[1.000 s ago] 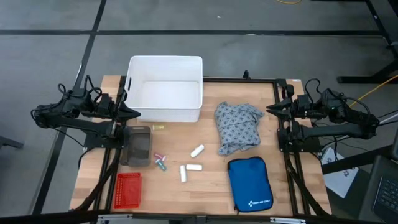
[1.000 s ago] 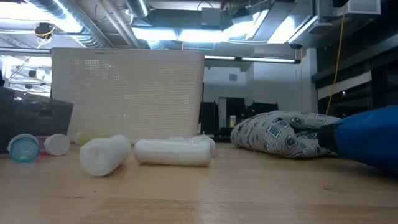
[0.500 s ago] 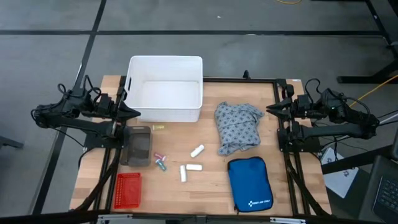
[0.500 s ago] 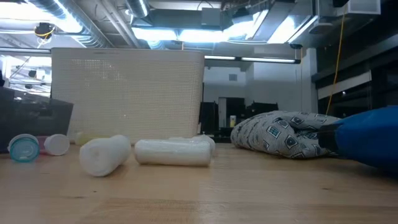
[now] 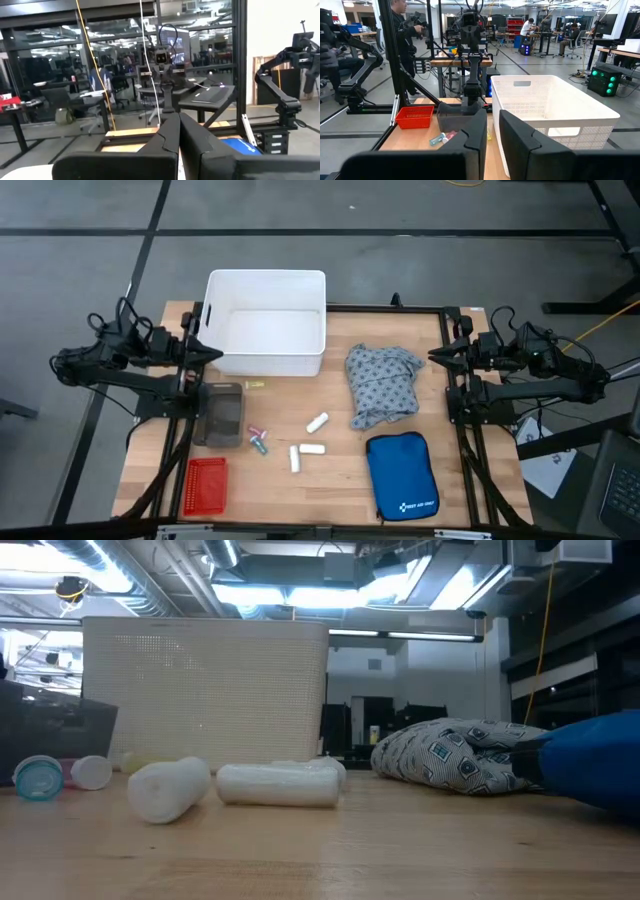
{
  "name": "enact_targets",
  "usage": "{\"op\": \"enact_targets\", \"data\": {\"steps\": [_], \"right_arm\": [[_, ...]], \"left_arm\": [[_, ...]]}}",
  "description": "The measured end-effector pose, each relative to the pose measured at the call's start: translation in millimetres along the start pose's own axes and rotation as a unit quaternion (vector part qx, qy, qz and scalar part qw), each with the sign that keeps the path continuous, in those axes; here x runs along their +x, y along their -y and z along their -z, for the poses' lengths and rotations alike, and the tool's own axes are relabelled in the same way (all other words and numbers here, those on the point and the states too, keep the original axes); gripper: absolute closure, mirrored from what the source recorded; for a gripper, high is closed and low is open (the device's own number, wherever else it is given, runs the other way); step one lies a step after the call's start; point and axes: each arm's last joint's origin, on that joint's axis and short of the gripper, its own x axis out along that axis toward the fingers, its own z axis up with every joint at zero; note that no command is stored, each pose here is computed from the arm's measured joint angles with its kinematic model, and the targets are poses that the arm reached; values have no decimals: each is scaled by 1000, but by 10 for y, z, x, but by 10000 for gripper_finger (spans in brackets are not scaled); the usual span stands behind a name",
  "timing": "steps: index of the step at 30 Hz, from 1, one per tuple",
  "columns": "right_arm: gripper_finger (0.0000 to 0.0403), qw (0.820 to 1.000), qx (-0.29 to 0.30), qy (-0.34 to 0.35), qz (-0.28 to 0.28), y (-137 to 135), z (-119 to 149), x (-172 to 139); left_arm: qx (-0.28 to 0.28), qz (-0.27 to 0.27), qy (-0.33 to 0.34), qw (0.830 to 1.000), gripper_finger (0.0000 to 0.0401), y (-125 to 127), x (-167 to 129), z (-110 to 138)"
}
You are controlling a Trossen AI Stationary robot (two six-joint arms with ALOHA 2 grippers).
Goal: Pick & place medical supplies in basket/bin
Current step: Put the top white bandage into the black bin
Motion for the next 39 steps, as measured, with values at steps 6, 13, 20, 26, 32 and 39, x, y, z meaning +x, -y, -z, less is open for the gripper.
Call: {"op": "enact_targets", "data": {"steps": [6, 13, 20, 26, 32, 39], "right_arm": [[348, 1000, 0, 0, 0, 0, -1, 0], [348, 1000, 0, 0, 0, 0, 0, 0], [348, 1000, 0, 0, 0, 0, 0, 0], [348, 1000, 0, 0, 0, 0, 0, 0], [348, 1000, 0, 0, 0, 0, -1, -1], [348, 1000, -1, 20, 1, 0, -41, 8]], "left_arm": [[-2, -30, -4, 1000, 400, -17, -1, 3], [0, -36, -5, 999, 400, -21, 0, 3], [13, -74, -15, 997, 400, -42, 3, 13], [1, -68, -44, 997, 400, -29, 68, 72], [-21, -66, -77, 995, 400, -16, 138, 140], [-24, -82, -128, 988, 388, 5, 248, 347]]}}
